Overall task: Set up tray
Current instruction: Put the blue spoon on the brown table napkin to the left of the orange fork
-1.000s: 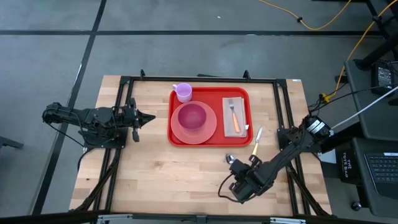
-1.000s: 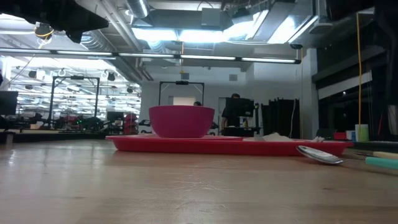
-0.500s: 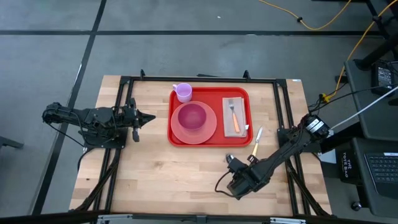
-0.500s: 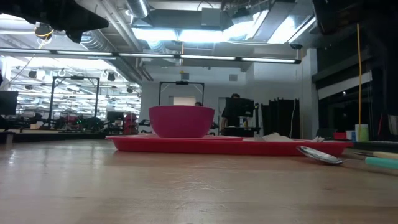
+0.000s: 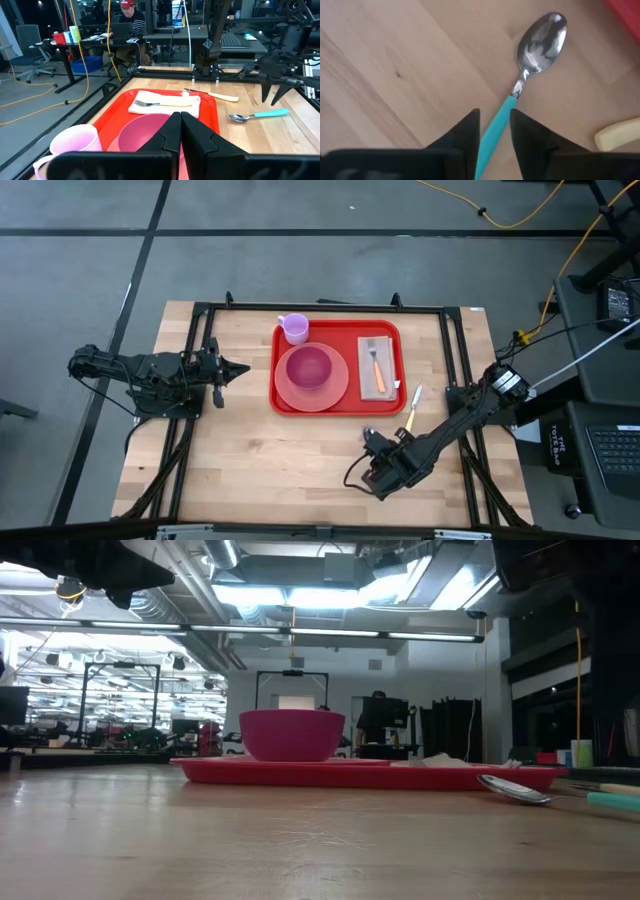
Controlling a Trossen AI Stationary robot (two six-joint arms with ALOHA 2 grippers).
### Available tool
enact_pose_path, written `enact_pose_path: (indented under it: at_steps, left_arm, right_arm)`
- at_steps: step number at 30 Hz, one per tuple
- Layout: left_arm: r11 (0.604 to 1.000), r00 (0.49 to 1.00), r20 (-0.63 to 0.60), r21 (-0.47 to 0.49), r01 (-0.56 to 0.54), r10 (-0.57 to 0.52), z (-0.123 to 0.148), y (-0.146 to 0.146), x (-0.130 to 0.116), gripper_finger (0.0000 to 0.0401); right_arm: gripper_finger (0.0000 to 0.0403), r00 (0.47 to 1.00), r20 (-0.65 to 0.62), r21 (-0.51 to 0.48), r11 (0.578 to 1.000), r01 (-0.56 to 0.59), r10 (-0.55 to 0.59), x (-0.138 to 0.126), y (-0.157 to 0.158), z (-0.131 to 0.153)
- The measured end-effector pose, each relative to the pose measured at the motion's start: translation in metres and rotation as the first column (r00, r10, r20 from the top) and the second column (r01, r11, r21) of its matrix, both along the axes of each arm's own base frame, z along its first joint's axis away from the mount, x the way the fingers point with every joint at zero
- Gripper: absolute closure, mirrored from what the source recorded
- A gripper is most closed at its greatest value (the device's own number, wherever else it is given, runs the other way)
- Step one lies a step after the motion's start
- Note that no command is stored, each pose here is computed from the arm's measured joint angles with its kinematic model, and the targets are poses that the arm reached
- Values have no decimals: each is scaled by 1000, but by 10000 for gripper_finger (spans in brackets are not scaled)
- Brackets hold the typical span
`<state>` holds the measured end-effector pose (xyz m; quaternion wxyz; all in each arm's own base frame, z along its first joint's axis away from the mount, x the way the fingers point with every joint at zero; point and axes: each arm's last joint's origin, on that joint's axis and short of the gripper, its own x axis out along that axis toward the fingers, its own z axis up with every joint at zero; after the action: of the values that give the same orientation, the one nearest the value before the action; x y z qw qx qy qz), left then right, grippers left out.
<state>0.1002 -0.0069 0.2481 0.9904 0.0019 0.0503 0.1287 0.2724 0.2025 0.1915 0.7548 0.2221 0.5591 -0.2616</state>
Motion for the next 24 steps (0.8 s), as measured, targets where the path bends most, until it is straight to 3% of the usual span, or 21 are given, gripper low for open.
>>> enact_pose_path:
  at_steps: [9,16,24]
  left_arm:
    - [1000,1000,0,0,0,0,0,0,0,395]
    - [1000,1000,-7,1,0,0,-1,0,0,393]
    - [1000,1000,-10,2,0,0,-1,0,0,397]
  right_arm:
    - [238,1000,3,11,1000,23,-23,0,0,0]
    - [235,998,-28,58,997,52,-50,-7,-1,-23]
    - [235,998,-31,44,997,56,-55,-12,-10,-43]
